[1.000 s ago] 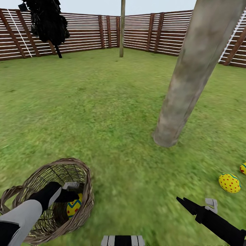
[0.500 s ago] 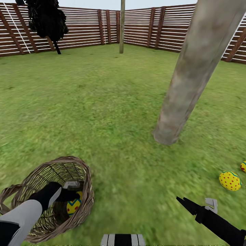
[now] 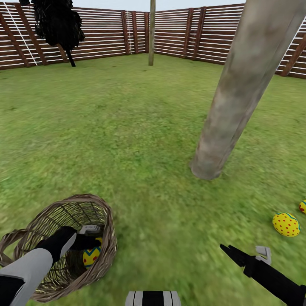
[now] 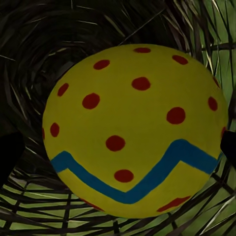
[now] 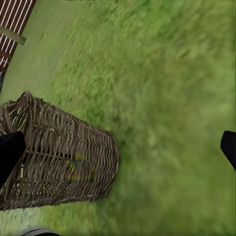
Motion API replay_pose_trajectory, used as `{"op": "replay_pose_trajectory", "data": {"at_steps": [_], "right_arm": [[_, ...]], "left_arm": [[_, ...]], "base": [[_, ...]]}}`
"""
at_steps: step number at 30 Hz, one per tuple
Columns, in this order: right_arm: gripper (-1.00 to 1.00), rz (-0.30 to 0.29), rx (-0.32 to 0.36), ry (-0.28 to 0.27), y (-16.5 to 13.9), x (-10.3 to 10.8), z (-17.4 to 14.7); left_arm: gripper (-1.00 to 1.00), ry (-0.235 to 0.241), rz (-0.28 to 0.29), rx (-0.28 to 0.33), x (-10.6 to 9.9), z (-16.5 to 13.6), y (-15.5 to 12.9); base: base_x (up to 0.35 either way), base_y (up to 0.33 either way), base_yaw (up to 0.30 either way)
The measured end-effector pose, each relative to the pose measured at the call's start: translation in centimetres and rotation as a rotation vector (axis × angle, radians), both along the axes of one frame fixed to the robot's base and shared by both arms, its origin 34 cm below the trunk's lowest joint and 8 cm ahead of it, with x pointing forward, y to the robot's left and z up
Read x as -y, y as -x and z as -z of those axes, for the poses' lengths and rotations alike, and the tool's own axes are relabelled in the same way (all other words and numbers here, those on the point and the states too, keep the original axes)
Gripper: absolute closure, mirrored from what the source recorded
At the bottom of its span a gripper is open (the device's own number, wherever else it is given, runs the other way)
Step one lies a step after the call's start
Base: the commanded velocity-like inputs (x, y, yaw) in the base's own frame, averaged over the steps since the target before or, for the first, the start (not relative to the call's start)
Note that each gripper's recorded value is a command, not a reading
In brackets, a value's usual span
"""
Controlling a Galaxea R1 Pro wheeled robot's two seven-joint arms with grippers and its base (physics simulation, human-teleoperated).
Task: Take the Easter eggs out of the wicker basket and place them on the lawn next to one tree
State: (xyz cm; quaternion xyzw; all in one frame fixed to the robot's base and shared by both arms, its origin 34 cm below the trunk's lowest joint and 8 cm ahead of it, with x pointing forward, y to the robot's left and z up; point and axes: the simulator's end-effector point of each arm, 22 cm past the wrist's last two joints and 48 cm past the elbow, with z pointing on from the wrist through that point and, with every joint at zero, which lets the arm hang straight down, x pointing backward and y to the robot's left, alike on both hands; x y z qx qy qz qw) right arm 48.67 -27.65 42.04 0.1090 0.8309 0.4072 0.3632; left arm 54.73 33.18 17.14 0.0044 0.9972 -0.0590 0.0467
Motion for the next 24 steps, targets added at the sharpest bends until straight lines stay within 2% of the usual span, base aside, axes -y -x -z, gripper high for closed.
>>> {"op": "replay_pose_trajectory", "data": {"at_steps": [16,24], "right_arm": [[-1.00,-0.002,0.022,-0.013,-0.49,0.08,-0.73],[-1.00,-0.002,0.006,-0.013,-0.38,0.09,-0.03]], "left_arm": [[-1.00,0.019,0.010,0.035,0.44,-0.11,-0.68],[-1.00,0.030,0.014,0.023,0.69,0.66,-0.22]], "base": [[0.000,0.000,0.000],[0.000,0.000,0.000]]}}
